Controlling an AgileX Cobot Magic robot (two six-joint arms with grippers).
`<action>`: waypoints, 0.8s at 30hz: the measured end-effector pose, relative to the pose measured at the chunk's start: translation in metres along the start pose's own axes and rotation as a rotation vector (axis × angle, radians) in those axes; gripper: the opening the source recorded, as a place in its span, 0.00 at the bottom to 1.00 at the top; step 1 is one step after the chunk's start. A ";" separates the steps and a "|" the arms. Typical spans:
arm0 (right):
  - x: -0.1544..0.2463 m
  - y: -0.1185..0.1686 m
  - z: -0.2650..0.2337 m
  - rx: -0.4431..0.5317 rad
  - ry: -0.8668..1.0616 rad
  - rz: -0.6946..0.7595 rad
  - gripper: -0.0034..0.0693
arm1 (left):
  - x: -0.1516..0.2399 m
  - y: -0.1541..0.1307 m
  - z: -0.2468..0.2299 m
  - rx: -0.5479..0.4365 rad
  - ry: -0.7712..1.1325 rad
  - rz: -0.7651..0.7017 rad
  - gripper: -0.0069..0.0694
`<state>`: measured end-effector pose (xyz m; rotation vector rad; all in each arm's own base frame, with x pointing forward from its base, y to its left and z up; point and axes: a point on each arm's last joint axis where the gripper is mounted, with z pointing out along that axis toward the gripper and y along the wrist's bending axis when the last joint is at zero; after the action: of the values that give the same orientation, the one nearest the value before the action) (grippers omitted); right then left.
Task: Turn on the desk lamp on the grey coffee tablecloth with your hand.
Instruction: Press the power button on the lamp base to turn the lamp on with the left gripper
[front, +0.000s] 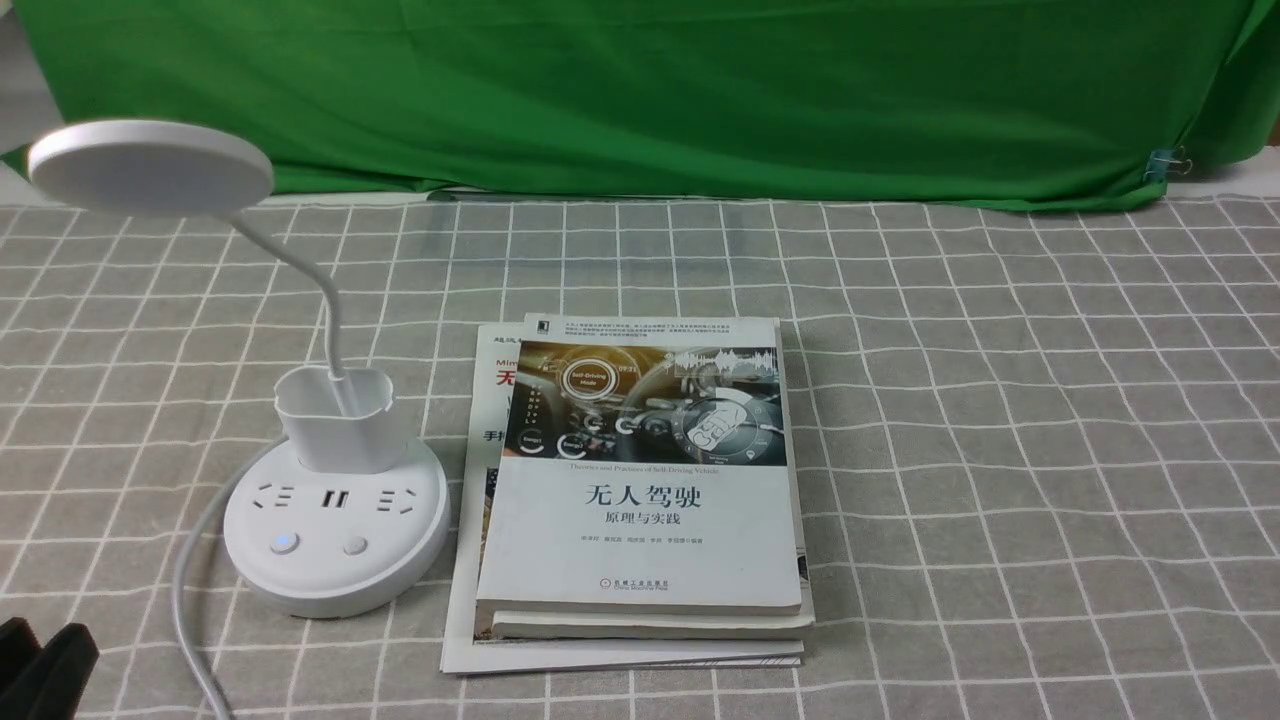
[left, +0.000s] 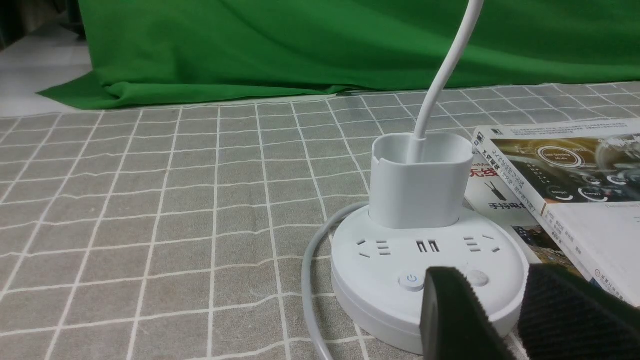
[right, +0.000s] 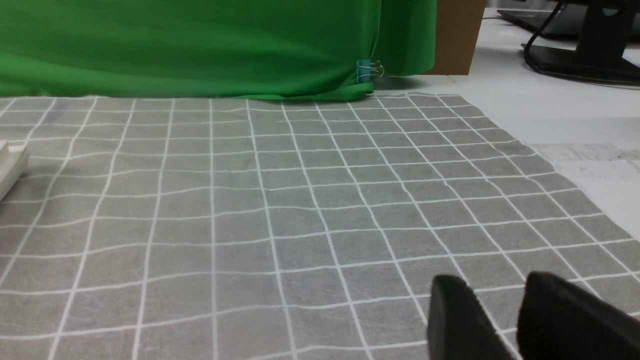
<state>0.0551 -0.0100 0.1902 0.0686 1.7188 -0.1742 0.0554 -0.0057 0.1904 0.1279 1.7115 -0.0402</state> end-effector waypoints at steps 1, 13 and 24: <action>0.000 0.000 0.000 0.000 0.000 0.000 0.38 | 0.000 0.000 0.000 0.000 0.000 0.000 0.35; 0.000 0.000 0.000 0.000 0.000 0.000 0.38 | -0.007 0.000 0.000 -0.004 -0.072 0.000 0.36; 0.000 0.000 0.000 0.000 0.000 0.000 0.38 | -0.025 0.001 -0.003 -0.016 -0.275 0.000 0.38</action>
<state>0.0551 -0.0100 0.1902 0.0684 1.7188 -0.1744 0.0556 -0.0055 0.2154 0.1053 1.4367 -0.0416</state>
